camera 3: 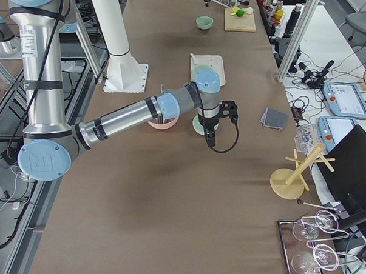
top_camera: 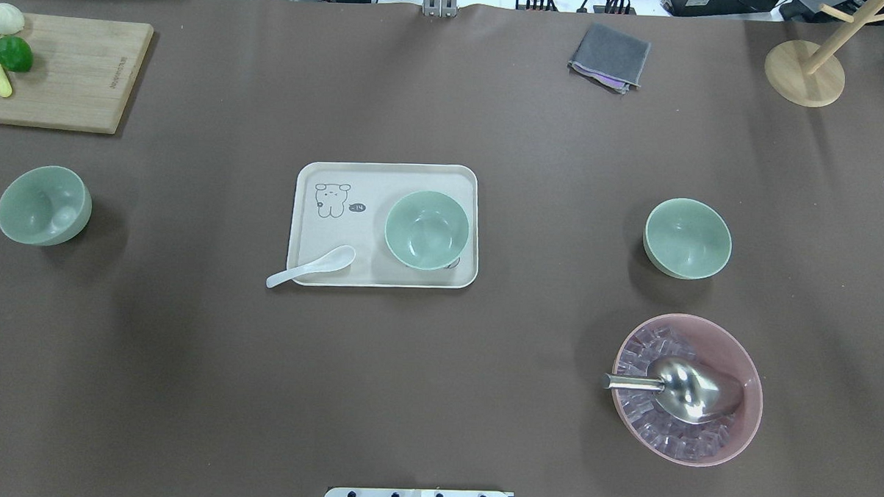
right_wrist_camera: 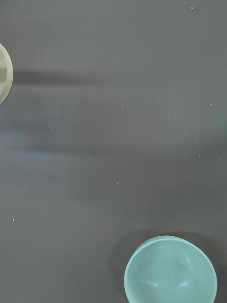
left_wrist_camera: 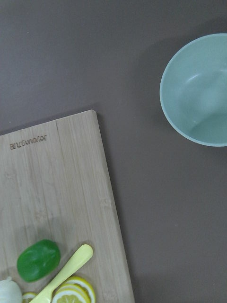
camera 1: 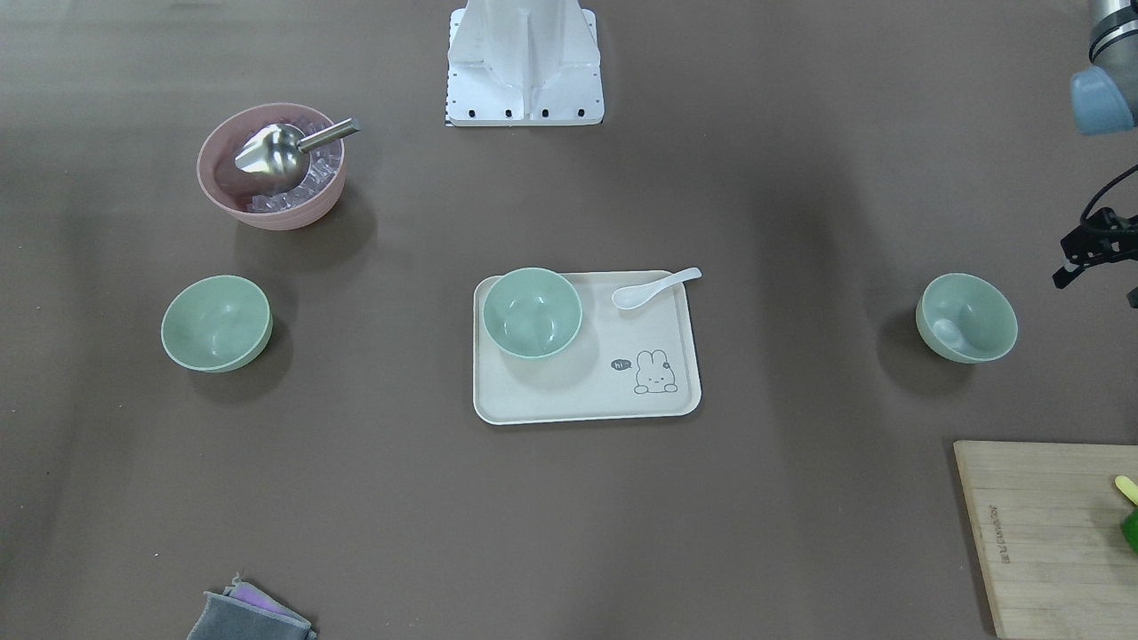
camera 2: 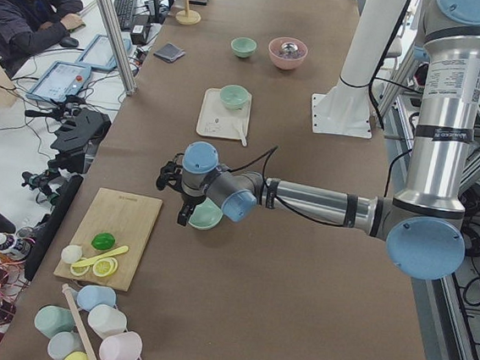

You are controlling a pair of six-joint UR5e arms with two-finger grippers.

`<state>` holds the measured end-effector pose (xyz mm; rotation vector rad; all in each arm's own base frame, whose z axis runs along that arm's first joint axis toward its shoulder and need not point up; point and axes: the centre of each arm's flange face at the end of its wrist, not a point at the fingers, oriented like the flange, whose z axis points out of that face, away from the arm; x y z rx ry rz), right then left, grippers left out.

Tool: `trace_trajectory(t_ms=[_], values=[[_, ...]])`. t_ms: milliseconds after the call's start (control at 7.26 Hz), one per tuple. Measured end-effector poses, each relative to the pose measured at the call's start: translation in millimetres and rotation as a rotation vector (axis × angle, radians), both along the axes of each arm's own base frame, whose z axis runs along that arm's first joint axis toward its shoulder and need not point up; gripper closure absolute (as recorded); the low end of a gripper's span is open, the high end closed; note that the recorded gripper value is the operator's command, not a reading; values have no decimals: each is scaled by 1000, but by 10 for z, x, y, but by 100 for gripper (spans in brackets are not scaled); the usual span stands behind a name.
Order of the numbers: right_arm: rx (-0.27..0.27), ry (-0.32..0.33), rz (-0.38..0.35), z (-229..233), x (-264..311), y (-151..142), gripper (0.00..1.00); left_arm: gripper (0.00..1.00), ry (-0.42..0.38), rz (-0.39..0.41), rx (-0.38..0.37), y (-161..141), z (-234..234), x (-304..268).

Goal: Stack green bowls together

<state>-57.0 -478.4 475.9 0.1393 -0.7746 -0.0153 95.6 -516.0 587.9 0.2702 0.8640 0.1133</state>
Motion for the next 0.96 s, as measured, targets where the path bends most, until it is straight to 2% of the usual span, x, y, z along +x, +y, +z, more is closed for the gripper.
trace_trajectory(t_ms=[138, 276, 413, 551, 689, 964], values=[[1, -5, 25, -26, -96, -3, 1, 8, -4, -24, -16, -34, 143, 158], [8, -10, 39, -55, -170, -5, 1, 18, 1, -38, -26, -97, 283, 304], [11, -11, 42, -66, -213, -4, 1, 30, 4, -38, -29, -128, 412, 406], [12, -11, 42, -66, -232, 0, 1, 48, 6, -36, -29, -135, 483, 449], [12, -10, 43, -63, -235, 4, 1, 49, 7, -32, -26, -125, 512, 466], [18, -4, 47, -47, -226, 13, 1, 61, 19, -20, -2, -36, 563, 466]])
